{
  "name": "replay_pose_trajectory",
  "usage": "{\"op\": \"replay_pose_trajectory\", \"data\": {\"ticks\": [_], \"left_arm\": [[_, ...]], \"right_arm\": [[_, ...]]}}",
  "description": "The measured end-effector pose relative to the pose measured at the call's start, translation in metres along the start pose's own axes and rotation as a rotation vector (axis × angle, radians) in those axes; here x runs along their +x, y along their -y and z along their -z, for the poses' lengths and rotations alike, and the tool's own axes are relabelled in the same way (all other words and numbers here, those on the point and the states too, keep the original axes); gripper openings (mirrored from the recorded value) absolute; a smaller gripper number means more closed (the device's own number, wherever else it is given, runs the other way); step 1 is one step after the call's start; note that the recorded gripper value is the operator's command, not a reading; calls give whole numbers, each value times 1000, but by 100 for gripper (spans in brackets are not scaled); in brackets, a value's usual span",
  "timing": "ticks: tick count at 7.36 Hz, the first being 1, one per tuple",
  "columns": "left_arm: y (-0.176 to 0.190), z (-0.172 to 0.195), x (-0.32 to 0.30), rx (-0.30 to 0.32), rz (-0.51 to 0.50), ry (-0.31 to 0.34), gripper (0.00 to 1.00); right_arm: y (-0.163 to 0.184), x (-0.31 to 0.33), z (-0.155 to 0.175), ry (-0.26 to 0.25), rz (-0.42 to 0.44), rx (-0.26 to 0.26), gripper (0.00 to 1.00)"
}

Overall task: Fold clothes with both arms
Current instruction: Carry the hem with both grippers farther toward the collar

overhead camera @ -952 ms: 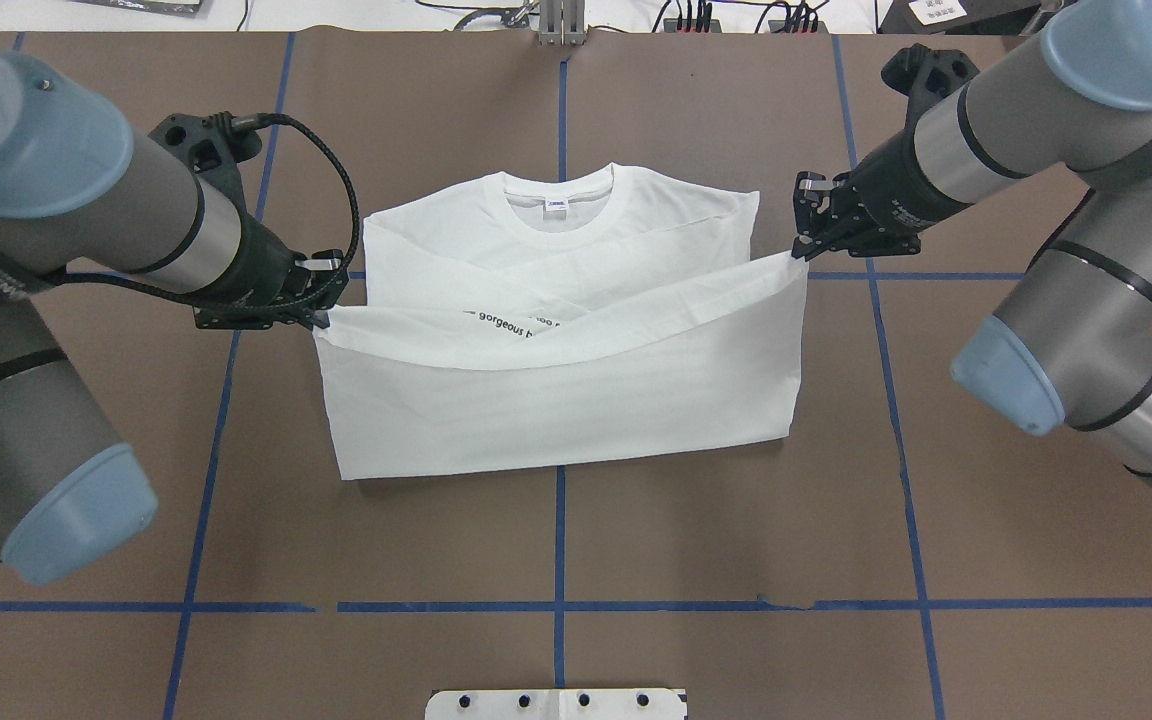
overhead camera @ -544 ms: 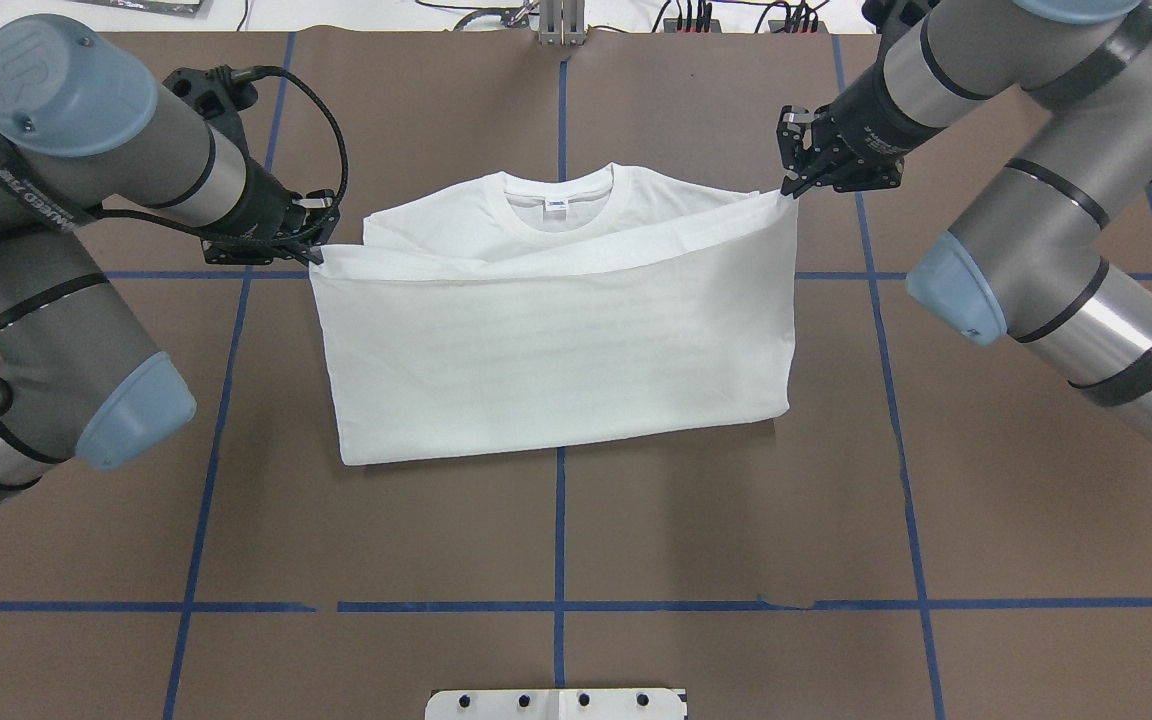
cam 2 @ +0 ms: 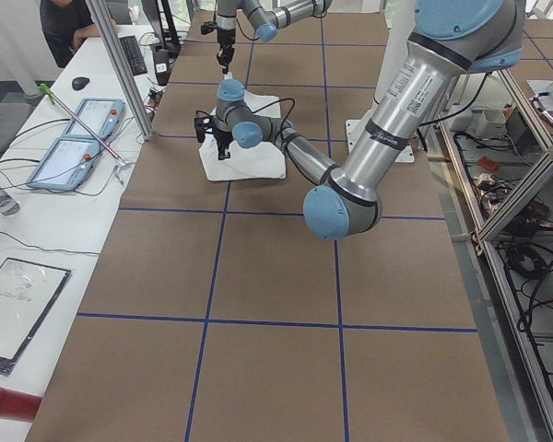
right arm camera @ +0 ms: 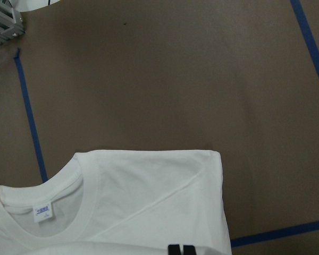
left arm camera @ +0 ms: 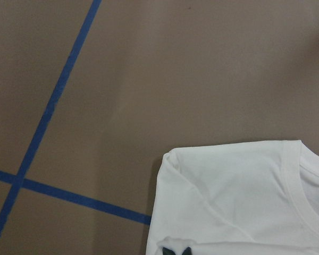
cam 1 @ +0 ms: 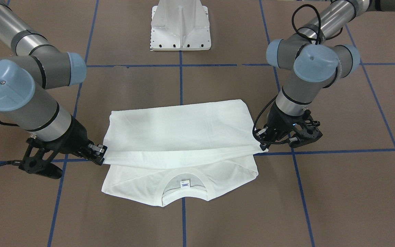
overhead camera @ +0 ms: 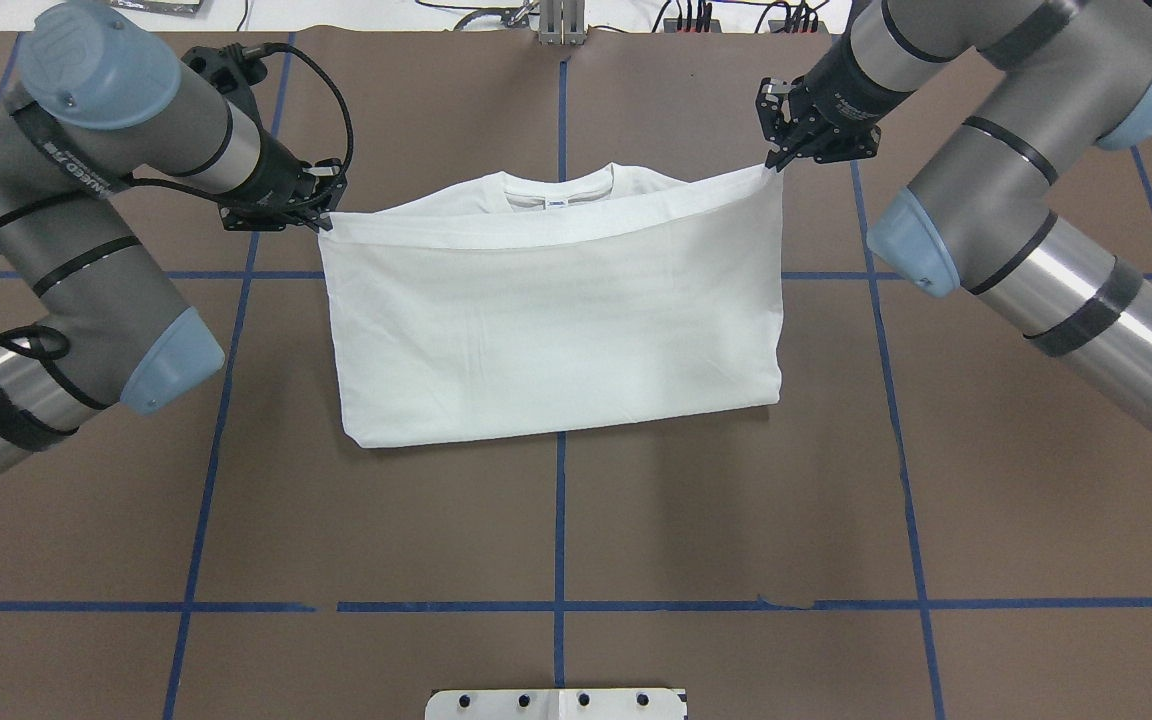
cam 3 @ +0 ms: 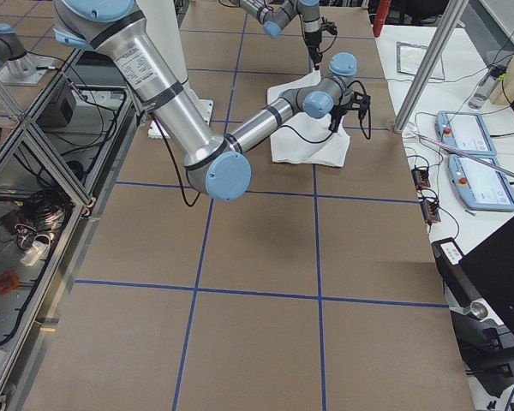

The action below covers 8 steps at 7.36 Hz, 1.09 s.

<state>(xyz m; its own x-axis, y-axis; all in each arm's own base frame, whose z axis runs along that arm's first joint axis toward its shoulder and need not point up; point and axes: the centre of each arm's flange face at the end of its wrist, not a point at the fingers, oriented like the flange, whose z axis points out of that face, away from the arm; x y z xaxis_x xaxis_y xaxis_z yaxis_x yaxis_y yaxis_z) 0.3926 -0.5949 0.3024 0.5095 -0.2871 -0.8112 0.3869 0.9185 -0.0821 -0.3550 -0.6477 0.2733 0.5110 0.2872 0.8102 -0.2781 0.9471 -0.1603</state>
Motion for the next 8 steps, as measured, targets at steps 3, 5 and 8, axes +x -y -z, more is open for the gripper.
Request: {"op": "replay_pose_trajectory", "data": {"ticks": [3,5,8], "left_arm": [[27,-34,-11,16,8,-3,0],[33,-43,-9,19,9,-7,0],[34,-39,3,23,22,-22,0]], "right_arm": [[22,8,-29,-23,-1,-6,0],[27,14,-37,-37,7,-11,0],[27,10,-36,-35,11,-11,0]]}}
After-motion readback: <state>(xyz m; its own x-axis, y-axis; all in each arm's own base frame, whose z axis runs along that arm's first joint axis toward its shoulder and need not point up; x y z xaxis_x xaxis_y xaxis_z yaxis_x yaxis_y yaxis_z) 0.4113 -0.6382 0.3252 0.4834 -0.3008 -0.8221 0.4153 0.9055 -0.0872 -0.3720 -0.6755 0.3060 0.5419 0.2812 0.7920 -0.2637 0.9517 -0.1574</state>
